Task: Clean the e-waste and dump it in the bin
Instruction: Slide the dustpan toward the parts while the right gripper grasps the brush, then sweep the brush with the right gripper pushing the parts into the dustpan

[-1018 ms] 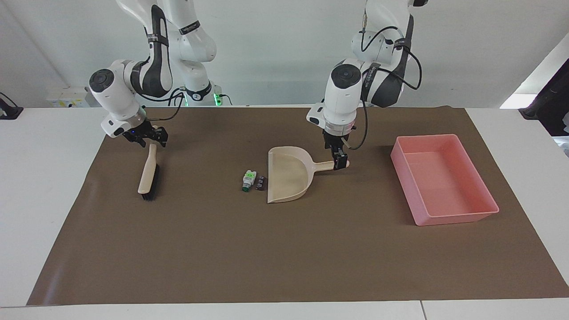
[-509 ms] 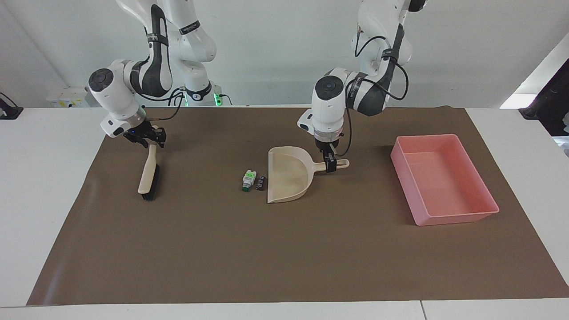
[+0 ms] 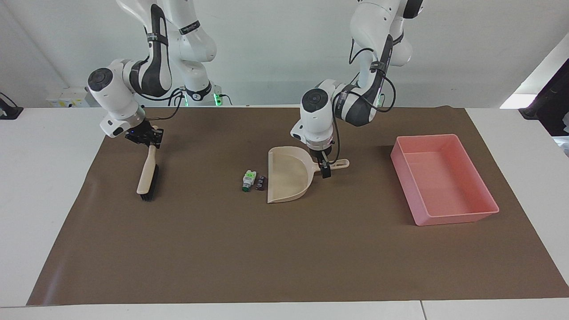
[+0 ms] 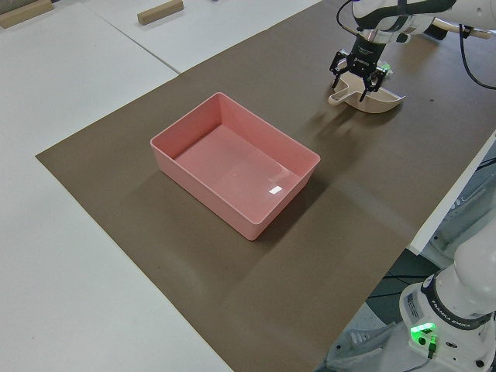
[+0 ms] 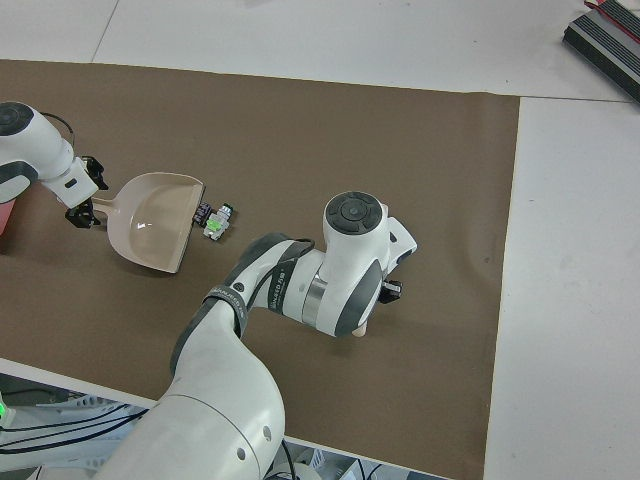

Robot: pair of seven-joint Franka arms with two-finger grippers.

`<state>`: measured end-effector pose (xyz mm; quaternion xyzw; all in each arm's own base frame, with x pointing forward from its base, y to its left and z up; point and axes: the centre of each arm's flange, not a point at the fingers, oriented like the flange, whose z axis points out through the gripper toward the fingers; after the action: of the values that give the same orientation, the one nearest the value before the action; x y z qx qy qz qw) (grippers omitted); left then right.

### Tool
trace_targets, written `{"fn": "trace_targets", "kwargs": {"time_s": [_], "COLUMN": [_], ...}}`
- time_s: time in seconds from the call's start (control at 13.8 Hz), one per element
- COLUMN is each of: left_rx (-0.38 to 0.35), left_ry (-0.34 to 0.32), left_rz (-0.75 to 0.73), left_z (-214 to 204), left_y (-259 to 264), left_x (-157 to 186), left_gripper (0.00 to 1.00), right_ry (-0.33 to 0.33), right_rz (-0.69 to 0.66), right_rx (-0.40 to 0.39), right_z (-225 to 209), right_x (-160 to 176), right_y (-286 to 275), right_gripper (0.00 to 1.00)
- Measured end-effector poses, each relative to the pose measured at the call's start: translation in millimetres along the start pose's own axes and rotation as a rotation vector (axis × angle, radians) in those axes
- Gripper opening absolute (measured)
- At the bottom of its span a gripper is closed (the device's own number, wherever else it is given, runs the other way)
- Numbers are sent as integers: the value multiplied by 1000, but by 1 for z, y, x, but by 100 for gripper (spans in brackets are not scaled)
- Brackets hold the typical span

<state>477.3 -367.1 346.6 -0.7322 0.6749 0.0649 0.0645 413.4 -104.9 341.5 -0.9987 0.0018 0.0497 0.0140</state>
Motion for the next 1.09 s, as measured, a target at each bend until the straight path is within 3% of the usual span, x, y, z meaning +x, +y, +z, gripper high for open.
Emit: {"fn": "trace_targets", "kwargs": {"time_s": [0.29,0.44,0.51,0.73,1.09], "left_rx": [20,26,50,184,163], "left_ry": [-13,-19,-38,-107,-105], "left_rz": [-18,-15,2,123,134], "left_z": [6,6,6,-2,-1], "left_y": [7,7,6,-2,1], "left_x": [12,12,12,11,13], "left_gripper": [93,87,78,37,33], "right_ry": [12,18,19,26,-27], "right_rz": [4,-1,-3,-53,-230], "right_rx": [16,17,14,-13,-127], "right_z": [-18,-32,-38,-46,-59], "right_x": [10,22,29,46,76], "right_y": [-3,-21,-37,-96,-178], "right_gripper": [26,26,26,26,26]}}
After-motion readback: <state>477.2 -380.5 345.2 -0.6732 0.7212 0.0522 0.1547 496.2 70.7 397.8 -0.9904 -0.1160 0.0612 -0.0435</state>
